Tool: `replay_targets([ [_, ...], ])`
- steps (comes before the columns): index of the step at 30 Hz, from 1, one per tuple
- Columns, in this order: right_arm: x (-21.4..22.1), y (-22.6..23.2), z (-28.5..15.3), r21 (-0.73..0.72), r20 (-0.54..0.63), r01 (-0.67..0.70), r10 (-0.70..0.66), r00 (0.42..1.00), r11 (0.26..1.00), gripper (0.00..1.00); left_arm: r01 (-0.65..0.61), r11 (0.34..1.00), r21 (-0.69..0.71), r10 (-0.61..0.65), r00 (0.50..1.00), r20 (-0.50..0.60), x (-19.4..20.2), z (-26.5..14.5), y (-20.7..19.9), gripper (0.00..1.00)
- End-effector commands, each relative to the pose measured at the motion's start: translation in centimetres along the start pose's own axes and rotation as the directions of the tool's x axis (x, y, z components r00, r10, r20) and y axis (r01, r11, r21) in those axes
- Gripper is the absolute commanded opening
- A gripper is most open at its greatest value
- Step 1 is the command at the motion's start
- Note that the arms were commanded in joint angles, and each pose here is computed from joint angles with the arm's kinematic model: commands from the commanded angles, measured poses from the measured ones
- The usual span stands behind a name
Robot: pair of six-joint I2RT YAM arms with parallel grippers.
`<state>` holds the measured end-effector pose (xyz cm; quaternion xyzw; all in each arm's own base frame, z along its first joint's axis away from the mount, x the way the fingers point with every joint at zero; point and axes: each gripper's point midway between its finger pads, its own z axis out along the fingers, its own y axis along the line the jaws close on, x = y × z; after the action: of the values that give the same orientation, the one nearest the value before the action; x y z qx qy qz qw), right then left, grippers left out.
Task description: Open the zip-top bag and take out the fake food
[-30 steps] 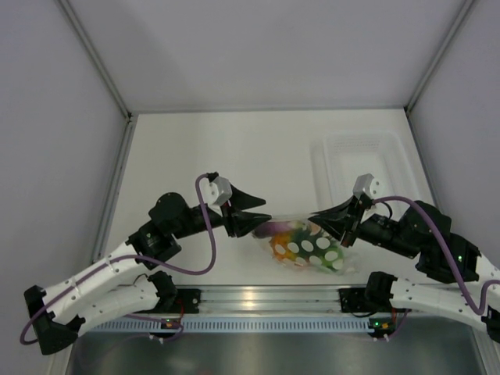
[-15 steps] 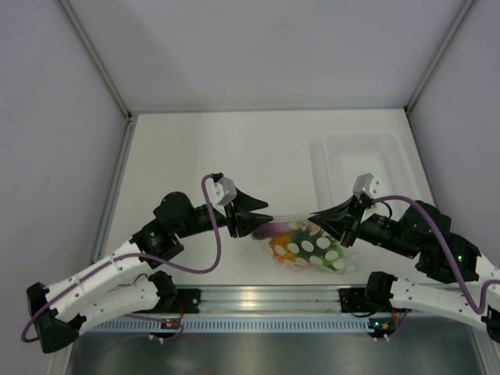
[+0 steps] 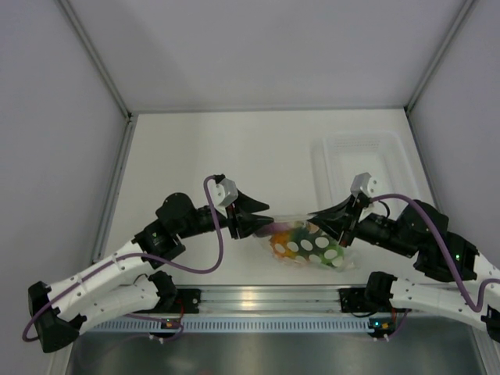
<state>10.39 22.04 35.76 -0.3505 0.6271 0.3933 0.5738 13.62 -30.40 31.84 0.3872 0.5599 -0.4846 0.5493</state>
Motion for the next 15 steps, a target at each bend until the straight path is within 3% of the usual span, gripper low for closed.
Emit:
replay_targets([
  [1,-4.12,1.03,-0.18,-0.051,0.145,-0.019,0.026,0.989,0.999,0.00,-0.021,1.000,0.022,0.020,0.998,0.057,-1.33,0.42,-0.35,0.45],
  [15,-4.08,1.81,-0.16,-0.094,0.138,-0.014,0.027,0.990,0.995,0.00,-0.020,1.000,0.003,0.019,0.998,0.066,-1.23,0.82,0.17,0.41],
])
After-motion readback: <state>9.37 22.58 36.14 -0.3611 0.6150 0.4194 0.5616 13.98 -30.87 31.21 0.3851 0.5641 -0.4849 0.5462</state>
